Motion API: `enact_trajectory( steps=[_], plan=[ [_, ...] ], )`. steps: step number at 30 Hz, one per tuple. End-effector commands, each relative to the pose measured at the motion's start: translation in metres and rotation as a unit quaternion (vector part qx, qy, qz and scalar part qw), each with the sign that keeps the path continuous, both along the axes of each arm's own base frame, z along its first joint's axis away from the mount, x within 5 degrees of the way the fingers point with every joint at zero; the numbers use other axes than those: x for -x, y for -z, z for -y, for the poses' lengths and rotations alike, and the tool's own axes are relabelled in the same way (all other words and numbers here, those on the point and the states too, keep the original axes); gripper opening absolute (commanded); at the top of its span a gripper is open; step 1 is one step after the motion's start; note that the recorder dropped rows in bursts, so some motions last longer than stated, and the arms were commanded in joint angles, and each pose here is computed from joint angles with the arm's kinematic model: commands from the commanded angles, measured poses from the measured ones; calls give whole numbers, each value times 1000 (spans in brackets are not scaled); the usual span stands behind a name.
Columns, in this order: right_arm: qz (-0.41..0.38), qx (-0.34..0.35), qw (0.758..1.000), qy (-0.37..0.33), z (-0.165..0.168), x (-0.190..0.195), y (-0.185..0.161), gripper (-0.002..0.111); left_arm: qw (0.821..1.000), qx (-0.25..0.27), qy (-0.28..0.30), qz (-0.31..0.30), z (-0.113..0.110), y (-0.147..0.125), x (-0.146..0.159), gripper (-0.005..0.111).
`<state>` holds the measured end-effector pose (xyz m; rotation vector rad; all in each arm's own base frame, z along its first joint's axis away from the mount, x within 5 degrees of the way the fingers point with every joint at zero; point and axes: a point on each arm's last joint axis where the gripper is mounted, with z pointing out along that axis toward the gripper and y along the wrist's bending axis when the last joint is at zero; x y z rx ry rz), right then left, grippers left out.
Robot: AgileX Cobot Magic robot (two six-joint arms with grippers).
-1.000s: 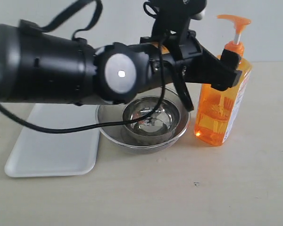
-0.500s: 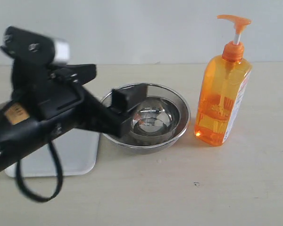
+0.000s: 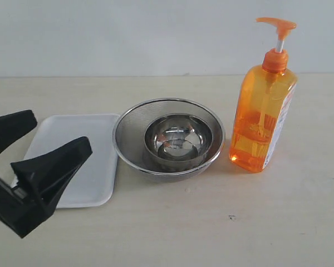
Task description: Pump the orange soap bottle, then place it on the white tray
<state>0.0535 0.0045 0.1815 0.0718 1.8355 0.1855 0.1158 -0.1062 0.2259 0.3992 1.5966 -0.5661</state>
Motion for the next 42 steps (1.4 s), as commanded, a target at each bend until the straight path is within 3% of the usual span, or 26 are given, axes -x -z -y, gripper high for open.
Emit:
enact_trajectory(
  steps=[1,4,7,11,20,32,37,42],
  plan=[
    [24,1,1000,1,0,-1,-4,0,1000,15,2,6,-8,2,7,91],
    [49,18,999,-2,0,-2,-9,0,1000,16,3,0,-10,6,9,91],
    [139,-10,990,-3,-1,-3,-25,0,1000,12,4,-5,-11,8,9,91],
    [252,-77,965,1,0,0,-47,0,1000,6,7,-12,-10,10,10,91],
    [403,-108,909,3,4,12,-74,0,1000,1,5,-14,-13,15,11,91],
    [416,-147,898,-4,4,14,-77,0,1000,1,5,-14,-13,15,11,91],
    [454,-207,866,-36,2,20,-85,0,1000,1,5,-14,-13,15,11,91],
    [480,-127,861,-109,-12,33,-117,0,1000,1,5,-14,-13,15,11,91]
  ],
)
